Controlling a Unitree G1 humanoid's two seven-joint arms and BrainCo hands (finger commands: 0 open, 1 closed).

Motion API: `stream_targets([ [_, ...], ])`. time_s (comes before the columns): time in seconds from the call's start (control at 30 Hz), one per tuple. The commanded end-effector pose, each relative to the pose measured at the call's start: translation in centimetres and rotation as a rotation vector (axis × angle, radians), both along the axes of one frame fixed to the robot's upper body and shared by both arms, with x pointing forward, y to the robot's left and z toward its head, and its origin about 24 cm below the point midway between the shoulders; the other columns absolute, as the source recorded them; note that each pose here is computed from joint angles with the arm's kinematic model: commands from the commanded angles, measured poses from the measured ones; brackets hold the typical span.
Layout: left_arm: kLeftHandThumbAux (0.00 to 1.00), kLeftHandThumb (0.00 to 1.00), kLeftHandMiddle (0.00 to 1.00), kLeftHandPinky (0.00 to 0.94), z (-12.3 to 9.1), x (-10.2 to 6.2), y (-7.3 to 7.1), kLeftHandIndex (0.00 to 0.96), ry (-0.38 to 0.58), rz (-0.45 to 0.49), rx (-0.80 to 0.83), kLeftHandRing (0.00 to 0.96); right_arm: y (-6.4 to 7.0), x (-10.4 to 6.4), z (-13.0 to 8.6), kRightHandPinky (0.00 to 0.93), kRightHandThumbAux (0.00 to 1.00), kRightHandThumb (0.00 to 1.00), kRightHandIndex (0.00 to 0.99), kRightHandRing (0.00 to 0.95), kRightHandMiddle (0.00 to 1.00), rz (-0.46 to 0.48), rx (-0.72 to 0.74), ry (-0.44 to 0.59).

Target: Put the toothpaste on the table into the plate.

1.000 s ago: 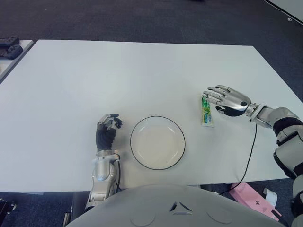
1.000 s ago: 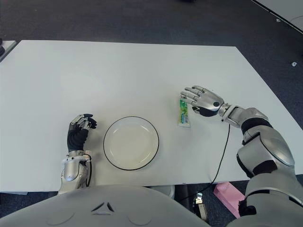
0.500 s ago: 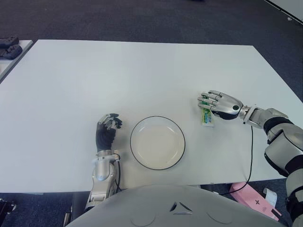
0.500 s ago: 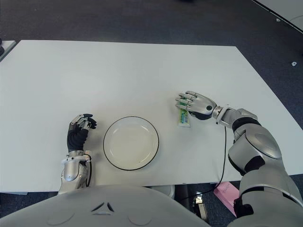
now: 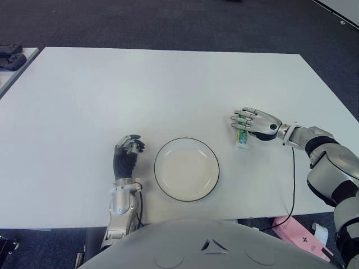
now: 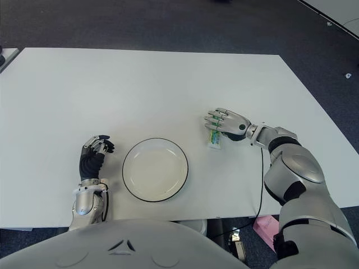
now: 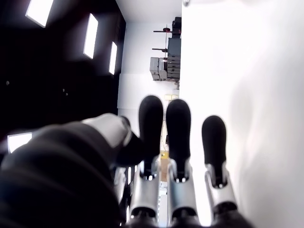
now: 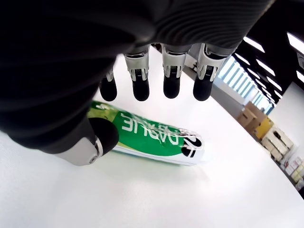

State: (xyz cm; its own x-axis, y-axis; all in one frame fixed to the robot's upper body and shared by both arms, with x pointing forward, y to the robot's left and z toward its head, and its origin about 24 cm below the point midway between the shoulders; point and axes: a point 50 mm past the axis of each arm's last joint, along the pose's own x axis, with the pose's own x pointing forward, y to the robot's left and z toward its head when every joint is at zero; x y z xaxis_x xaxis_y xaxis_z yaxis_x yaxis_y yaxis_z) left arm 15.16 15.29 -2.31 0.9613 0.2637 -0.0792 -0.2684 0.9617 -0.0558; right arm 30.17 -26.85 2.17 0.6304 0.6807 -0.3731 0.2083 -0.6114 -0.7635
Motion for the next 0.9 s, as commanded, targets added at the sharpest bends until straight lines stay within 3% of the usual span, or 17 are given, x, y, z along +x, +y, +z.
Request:
stream_targets([
  [0.03, 0.718, 0.704, 0.573, 0.539, -1.06, -0.65, -0.97, 0.430, 0.071, 0.024, -0.054, 0.563, 0.59, 0.02, -0.60, 0.000, 0.595, 0.695, 0.000, 0.000, 0.000, -0.006, -0.008, 0.004],
  [0.47, 0.719, 0.703, 0.572, 0.547, -0.99, -0.86, -0.83, 0.429, 0.070, 0.031, -0.053, 0.570, 1.00, -0.09, -0.86, 0.000, 0.586, 0.742, 0.000, 0.000, 0.000, 0.030, -0.008, 0.001],
  [0.9, 0.718, 0.702, 0.572, 0.541, -0.97, -1.04, -0.72, 0.430, 0.070, 0.033, -0.053, 0.568, 0.72, -0.54, -1.49, 0.000, 0.582, 0.709, 0.002, 0.000, 0.000, -0.003, -0.025, 0.040],
])
